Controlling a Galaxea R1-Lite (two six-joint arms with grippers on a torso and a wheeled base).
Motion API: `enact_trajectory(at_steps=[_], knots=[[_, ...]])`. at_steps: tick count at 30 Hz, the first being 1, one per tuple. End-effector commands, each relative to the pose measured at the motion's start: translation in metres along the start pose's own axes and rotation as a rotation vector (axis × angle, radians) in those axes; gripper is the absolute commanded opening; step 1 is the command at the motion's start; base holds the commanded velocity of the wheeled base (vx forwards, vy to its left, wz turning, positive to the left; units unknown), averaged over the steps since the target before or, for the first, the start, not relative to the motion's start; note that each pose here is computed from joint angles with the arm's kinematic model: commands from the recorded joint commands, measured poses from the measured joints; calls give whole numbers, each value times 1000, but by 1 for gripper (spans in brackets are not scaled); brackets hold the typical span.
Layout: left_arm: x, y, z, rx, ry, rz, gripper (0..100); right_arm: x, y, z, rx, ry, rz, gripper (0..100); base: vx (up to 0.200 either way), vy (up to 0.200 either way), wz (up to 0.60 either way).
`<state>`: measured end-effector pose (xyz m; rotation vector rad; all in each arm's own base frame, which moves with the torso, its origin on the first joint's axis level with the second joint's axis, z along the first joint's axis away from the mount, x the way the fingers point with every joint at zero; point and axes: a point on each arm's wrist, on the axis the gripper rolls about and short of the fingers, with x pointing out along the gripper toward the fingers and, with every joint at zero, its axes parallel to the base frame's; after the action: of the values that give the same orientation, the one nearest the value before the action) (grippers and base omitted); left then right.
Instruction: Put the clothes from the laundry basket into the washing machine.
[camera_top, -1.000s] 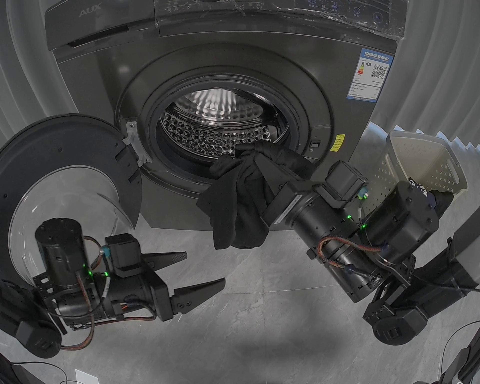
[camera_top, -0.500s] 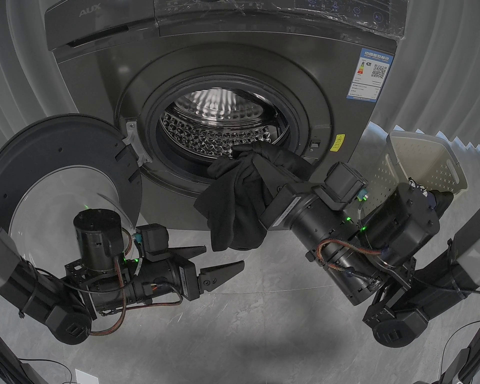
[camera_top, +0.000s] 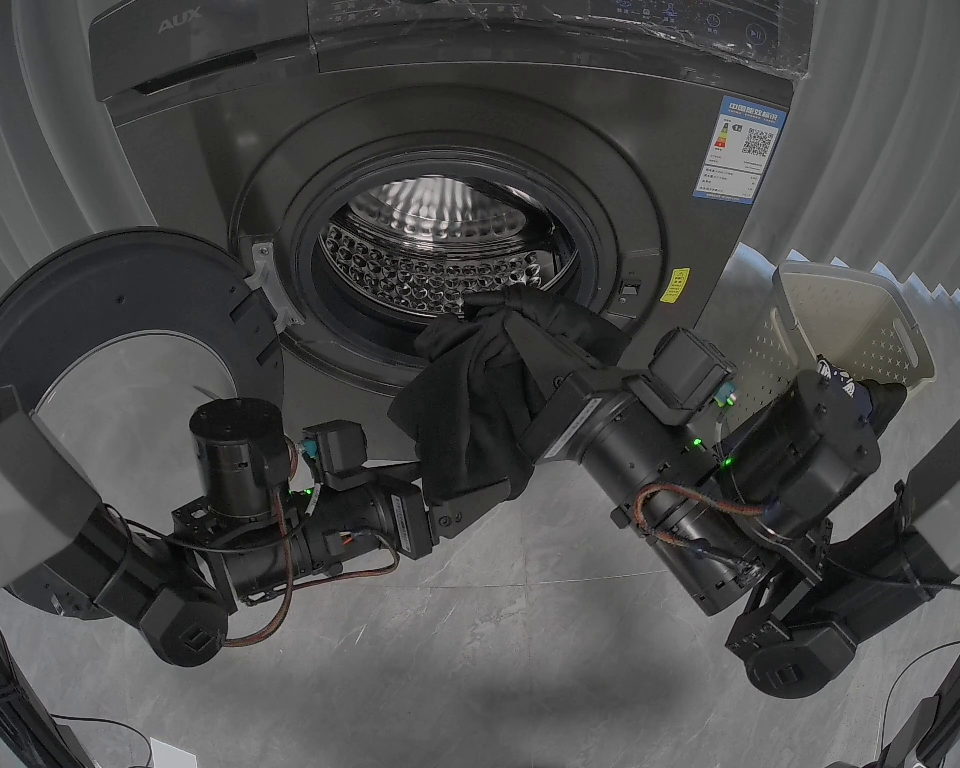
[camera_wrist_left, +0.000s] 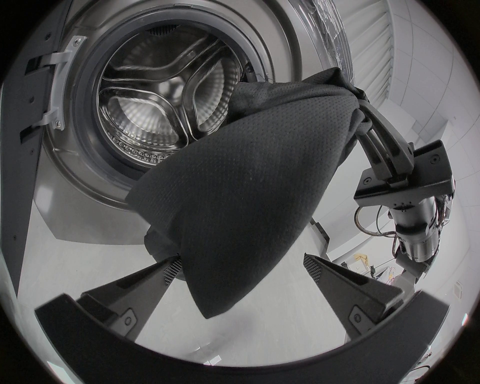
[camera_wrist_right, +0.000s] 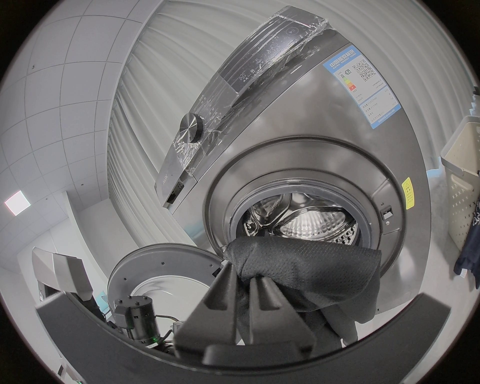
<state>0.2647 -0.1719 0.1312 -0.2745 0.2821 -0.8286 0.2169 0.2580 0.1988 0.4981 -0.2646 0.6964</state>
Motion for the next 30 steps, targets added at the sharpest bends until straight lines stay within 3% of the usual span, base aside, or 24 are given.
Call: enact_trajectory(at_steps=[1,5,6,17,22,28,29,30], knots=[[7,3,-3,-2,-1,0,100,0,1,0,2,1,2,0,0,0,0],[8,-1,-3,4,-13,-10,100,0,1,0,2,-1,1,0,0,0,0],[9,-1,-3,7,-20,-6,0,-1,1,0,3,0,1,0,0,0,0],[6,-12,3,32,-92,-3,0,-2,0,-2,-1,9,-2,0,0,0,0],[-12,-33,11,52,-145,-54,0,-9,-7,-9,-13,51,-13,0,0,0,0],[-23,-40,12,55,-154,-72,0,-16,-7,-16,-12,89,-15,0,0,0,0],[-24,-41,12,56,-155,-72,0,-17,-7,-17,-11,94,-15,100,0,0,0],[-25,-41,13,55,-159,-74,0,-17,-7,-17,-11,97,-15,100,0,0,0]])
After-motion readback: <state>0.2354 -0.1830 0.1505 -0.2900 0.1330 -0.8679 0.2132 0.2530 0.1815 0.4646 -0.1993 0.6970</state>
